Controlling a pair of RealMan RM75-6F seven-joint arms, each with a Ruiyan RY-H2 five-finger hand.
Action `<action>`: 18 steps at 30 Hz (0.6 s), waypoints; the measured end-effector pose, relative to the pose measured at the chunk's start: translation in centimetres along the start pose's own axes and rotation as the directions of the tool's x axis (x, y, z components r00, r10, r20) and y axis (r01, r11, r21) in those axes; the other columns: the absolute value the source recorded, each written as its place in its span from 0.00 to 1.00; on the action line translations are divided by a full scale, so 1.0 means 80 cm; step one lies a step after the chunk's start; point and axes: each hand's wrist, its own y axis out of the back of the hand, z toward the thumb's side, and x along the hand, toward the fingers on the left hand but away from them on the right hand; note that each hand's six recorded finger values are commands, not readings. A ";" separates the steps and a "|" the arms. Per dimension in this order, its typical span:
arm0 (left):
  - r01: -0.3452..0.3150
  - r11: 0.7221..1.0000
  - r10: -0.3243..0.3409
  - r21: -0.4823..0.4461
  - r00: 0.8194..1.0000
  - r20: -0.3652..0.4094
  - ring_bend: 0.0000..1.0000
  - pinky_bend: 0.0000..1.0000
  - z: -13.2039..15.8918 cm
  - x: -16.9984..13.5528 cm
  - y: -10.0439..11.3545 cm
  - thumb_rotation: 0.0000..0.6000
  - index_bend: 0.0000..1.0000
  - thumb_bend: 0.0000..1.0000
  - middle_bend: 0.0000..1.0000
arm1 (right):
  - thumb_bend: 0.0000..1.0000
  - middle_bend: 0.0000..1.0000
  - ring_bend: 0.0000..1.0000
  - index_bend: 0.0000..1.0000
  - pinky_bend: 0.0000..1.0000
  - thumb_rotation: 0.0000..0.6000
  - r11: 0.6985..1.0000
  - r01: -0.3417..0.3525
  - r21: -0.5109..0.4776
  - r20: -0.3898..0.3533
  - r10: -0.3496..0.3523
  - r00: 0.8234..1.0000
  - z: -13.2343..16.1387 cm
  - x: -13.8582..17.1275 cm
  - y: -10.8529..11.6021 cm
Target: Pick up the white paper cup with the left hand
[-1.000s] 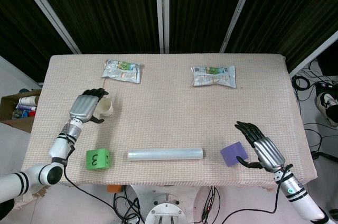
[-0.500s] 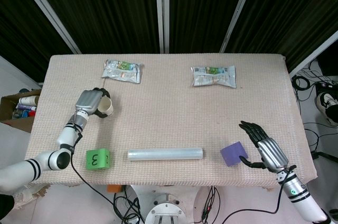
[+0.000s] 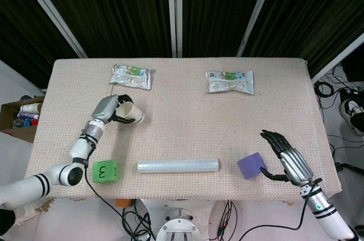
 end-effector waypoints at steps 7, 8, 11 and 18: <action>0.047 0.990 -0.042 -0.129 0.998 0.043 0.18 0.17 -0.021 0.010 -0.030 1.00 0.31 0.14 0.26 | 0.24 0.04 0.00 0.01 0.00 1.00 1.000 0.008 -0.011 0.020 -0.008 1.000 -0.006 0.006 0.000; 0.050 0.995 -0.047 -0.089 0.998 0.036 0.17 0.16 -0.032 0.011 -0.031 1.00 0.30 0.14 0.25 | 0.24 0.05 0.00 0.01 0.00 1.00 1.000 0.009 -0.012 0.018 -0.008 1.000 -0.005 0.006 0.000; 0.052 0.999 -0.052 -0.015 0.998 0.024 0.14 0.15 -0.044 0.009 -0.030 1.00 0.27 0.13 0.21 | 0.24 0.05 0.00 0.01 0.00 1.00 1.000 0.010 -0.012 0.011 -0.010 1.000 -0.002 0.006 0.000; 0.035 0.982 -0.032 0.186 0.999 -0.021 0.12 0.15 -0.065 -0.006 -0.011 1.00 0.20 0.13 0.12 | 0.24 0.05 0.00 0.02 0.00 1.00 1.000 0.018 -0.008 -0.002 -0.018 1.000 0.002 0.007 0.002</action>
